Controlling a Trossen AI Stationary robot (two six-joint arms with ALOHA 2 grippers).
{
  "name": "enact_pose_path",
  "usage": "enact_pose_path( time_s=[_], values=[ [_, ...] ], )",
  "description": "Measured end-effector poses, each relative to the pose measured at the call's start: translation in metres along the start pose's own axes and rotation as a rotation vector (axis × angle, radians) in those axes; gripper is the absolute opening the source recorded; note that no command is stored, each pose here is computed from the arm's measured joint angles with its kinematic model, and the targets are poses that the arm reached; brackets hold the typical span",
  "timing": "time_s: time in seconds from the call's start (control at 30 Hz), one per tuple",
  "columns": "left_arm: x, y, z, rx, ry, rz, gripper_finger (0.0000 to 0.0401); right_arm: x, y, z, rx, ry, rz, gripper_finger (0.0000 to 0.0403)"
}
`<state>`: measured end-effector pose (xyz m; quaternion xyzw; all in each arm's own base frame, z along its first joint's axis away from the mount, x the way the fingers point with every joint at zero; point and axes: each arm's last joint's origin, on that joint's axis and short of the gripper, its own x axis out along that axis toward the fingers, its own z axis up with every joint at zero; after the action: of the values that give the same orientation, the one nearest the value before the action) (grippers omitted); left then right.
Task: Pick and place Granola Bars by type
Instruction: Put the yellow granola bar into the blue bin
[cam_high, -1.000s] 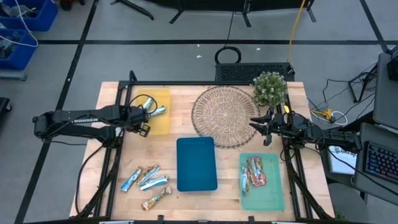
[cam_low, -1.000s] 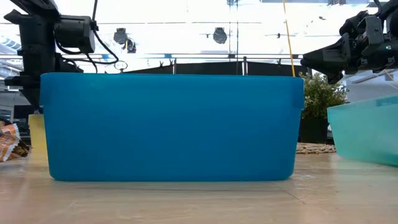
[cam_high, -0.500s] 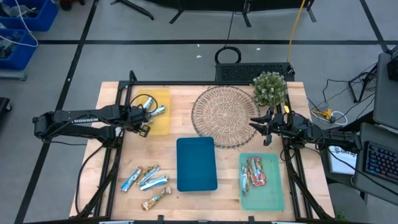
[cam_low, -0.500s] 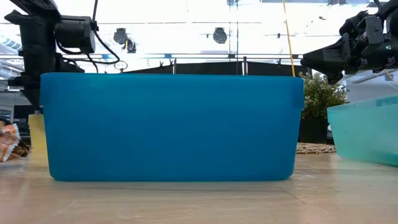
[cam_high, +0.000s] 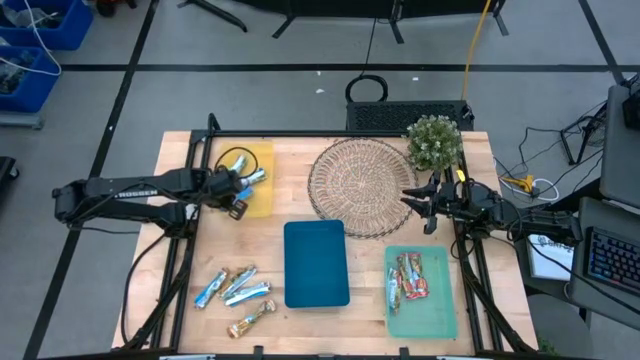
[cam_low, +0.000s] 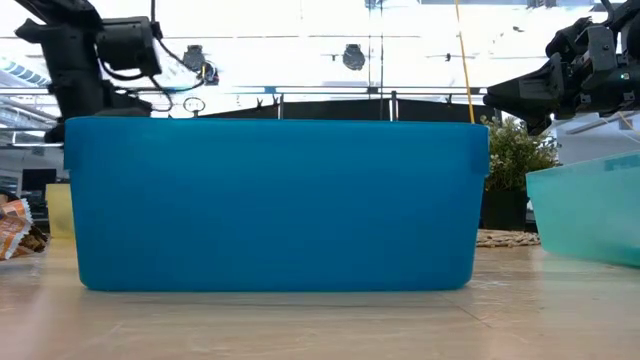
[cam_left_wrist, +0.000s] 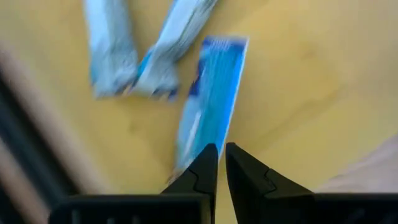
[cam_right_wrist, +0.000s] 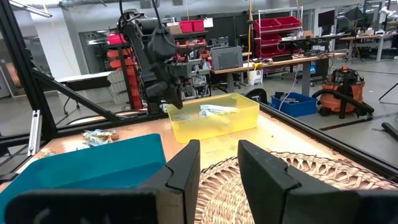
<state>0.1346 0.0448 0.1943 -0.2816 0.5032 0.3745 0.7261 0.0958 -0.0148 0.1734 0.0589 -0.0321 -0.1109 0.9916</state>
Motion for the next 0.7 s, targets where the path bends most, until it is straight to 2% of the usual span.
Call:
enact_pose_path(
  time_s=[0.17, 0.3, 0.4, 0.5, 0.6, 0.7],
  values=[
    [-0.006, -0.010, 0.012, 0.126, -0.143, -0.146, 0.0035, 0.000, 0.000, 0.000, 0.000, 0.000, 0.000, 0.0100],
    [-0.016, -0.021, 0.016, 0.269, -0.225, -0.352, 0.0035, 0.000, 0.000, 0.000, 0.000, 0.000, 0.000, 0.0100],
    [-0.023, -0.031, 0.015, 0.354, -0.218, -0.555, 0.0035, 0.000, 0.000, 0.000, 0.000, 0.000, 0.000, 0.0100],
    [-0.028, -0.040, 0.011, 0.408, -0.179, -0.710, 0.0035, 0.000, 0.000, 0.000, 0.000, 0.000, 0.000, 0.0100],
    [-0.032, -0.048, 0.005, 0.429, -0.146, -0.789, 0.0035, 0.000, 0.000, 0.000, 0.000, 0.000, 0.000, 0.0100],
    [-0.039, -0.058, 0.000, 0.508, -0.188, -0.863, 0.0035, 0.000, 0.000, 0.000, 0.000, 0.000, 0.000, 0.0100]
  ],
)
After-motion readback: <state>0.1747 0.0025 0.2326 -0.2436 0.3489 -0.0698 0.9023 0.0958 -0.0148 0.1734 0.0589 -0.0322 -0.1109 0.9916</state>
